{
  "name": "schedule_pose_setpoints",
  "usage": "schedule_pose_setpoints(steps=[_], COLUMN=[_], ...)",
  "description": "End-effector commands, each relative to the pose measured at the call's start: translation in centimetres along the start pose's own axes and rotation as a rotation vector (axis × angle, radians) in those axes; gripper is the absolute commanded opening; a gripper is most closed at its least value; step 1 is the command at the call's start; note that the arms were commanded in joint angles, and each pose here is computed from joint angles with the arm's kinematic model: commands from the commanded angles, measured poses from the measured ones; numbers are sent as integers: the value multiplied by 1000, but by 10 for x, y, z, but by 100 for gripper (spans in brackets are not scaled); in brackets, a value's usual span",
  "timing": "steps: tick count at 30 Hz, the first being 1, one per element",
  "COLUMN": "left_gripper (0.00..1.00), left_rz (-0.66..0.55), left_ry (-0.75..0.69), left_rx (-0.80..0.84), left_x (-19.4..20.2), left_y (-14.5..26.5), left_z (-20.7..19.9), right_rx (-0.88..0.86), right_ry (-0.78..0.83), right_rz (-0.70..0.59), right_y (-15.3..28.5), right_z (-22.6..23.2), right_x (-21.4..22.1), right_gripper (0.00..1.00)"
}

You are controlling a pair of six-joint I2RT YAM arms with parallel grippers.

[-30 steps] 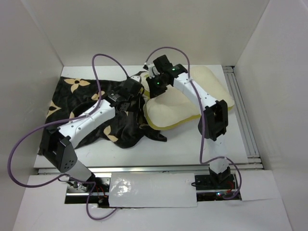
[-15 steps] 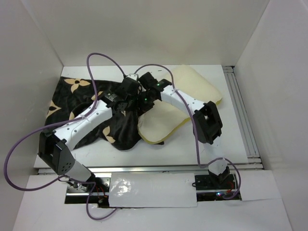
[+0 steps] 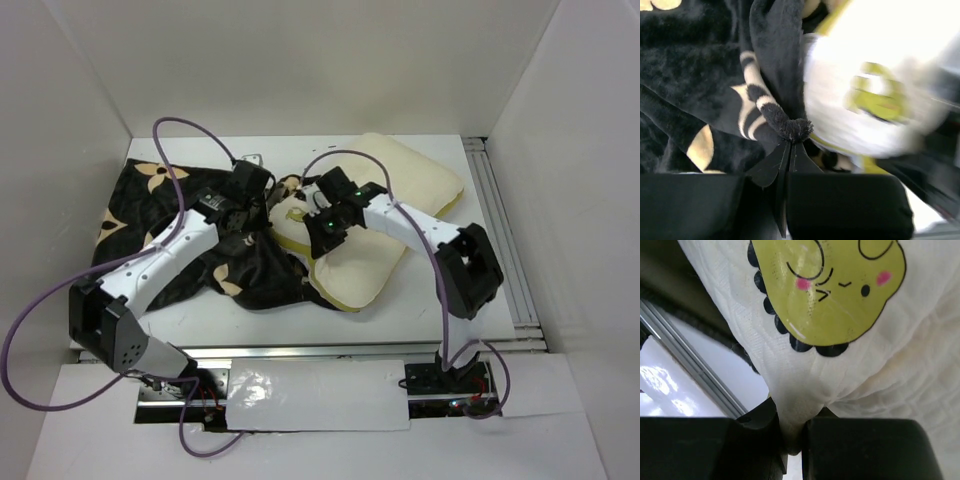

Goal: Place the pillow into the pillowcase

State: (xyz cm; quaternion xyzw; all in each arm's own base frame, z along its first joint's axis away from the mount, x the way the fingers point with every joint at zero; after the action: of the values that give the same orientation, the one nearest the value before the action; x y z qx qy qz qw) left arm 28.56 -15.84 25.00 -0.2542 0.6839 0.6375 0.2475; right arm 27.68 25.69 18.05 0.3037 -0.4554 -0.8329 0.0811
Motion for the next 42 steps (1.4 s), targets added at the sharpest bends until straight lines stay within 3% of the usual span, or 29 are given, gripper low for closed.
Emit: schedule_pose_setpoints(steps=[1, 6, 9, 13, 16, 19, 24, 31, 36, 42], left_gripper=[0, 0, 0, 0, 0, 0, 0, 0, 0, 0], left_rz=[-151, -189, -174, -142, -93, -70, -51, -18, 8, 27], left_ry=[54, 76, 64, 40, 35, 22, 7, -33, -28, -34], left_rx=[77, 85, 128, 176, 199, 217, 221, 247, 230, 228], left_x=[-18, -12, -5, 10, 26, 38, 46, 49, 63, 69], left_y=[37, 50, 54, 54, 49, 47, 46, 45, 43, 40], left_z=[-1, 7, 4, -2, -6, -11, -18, -33, -28, -27], right_rx=[-132, -224, -246, -277, -287, -306, -428, -520, -533, -463], right_ry=[79, 144, 129, 41, -26, -86, -213, -260, -376, -401], right_rz=[28, 54, 5, -317, -477, -541, -580, -712, -846, -1026], right_y=[-25, -41, -53, -28, 0, 13, 8, -4, 38, 77], right_z=[22, 33, 35, 32, 14, -8, -20, 25, -10, -16], right_x=[-9, -16, -33, -129, -181, -206, -209, -229, -254, -260], right_gripper=[0, 0, 0, 0, 0, 0, 0, 0, 0, 0])
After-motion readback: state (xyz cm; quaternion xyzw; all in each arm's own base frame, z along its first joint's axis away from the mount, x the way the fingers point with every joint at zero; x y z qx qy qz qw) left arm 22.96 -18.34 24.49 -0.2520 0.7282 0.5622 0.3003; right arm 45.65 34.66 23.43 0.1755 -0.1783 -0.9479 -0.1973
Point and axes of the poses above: each gripper's point midway between its finger pads, its own y axis back along the fingers, its own z axis along the line the jaws close on, x = y × z, the point moved 8 cm from there along y, back along the fingers, and after that the axes turned 7 degrees about -y, right-handed, at the moved point
